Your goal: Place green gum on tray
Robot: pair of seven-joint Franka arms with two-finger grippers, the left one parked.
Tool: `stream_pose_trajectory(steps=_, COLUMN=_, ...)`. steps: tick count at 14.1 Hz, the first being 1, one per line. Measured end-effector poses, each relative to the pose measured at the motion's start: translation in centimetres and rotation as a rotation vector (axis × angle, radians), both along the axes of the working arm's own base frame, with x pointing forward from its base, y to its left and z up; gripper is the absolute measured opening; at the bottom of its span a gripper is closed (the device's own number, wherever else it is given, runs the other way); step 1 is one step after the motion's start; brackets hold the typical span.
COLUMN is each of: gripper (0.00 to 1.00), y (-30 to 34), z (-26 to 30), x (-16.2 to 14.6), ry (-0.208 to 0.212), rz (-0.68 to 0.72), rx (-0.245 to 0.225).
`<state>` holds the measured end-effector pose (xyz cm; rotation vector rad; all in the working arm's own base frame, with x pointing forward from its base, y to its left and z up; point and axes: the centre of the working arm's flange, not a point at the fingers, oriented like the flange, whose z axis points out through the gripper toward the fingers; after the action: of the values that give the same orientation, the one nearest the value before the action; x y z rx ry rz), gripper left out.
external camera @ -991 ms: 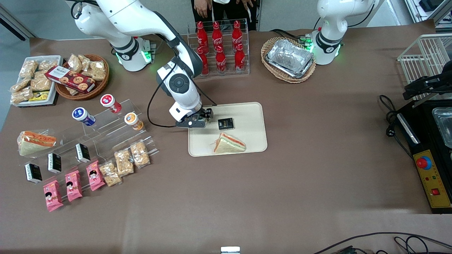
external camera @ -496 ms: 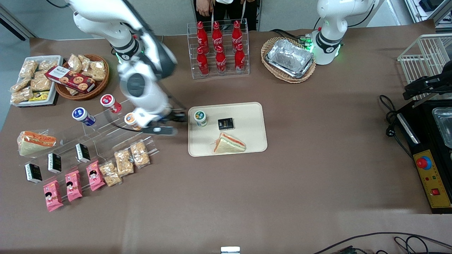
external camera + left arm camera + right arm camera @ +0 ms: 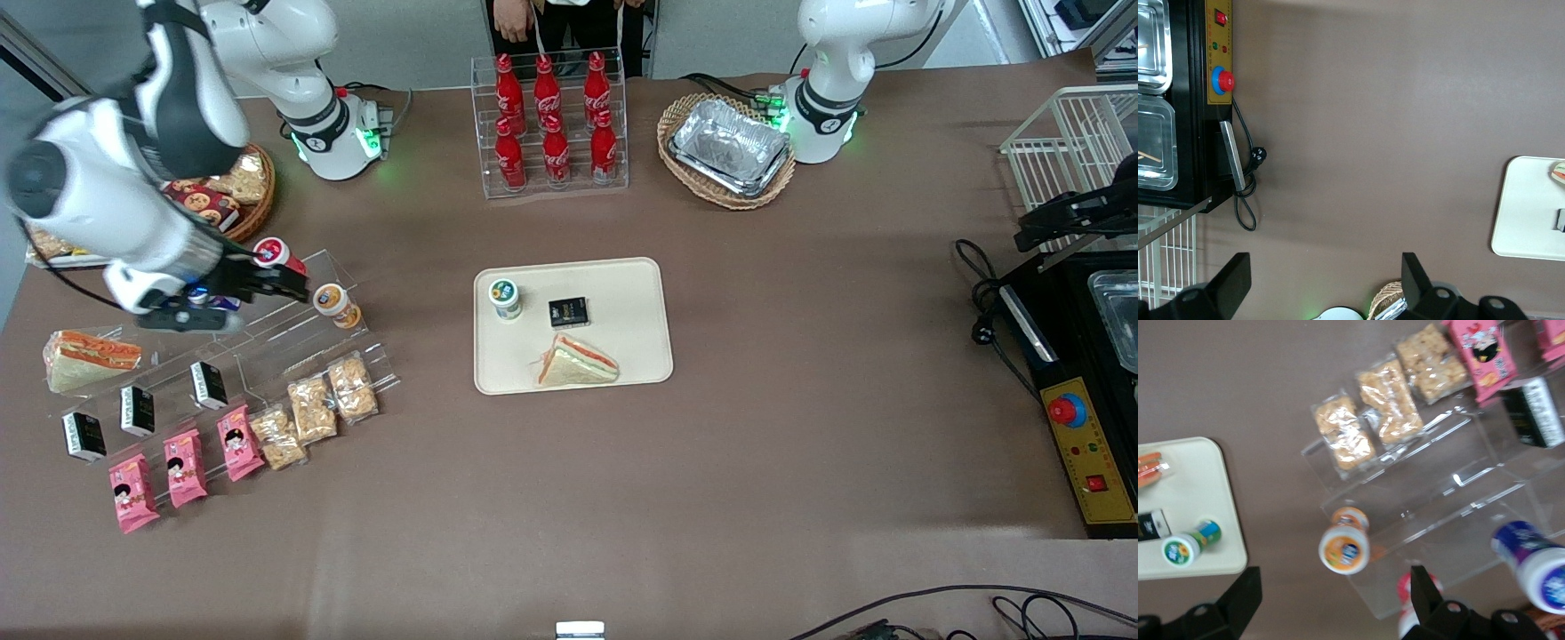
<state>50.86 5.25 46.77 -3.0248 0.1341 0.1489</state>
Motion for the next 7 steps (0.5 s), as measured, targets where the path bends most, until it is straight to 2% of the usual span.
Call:
stream_pose_trajectory(steps=4, gripper=1.00, y=-6.5, z=5.0, x=0.7, ry=-0.036, rz=0.038, rx=0.017)
stream_pose_trajectory(steps=7, gripper=0.99, y=-7.5, z=10.2, x=1.2, ry=-0.042, rz=0.064, rx=-0.022)
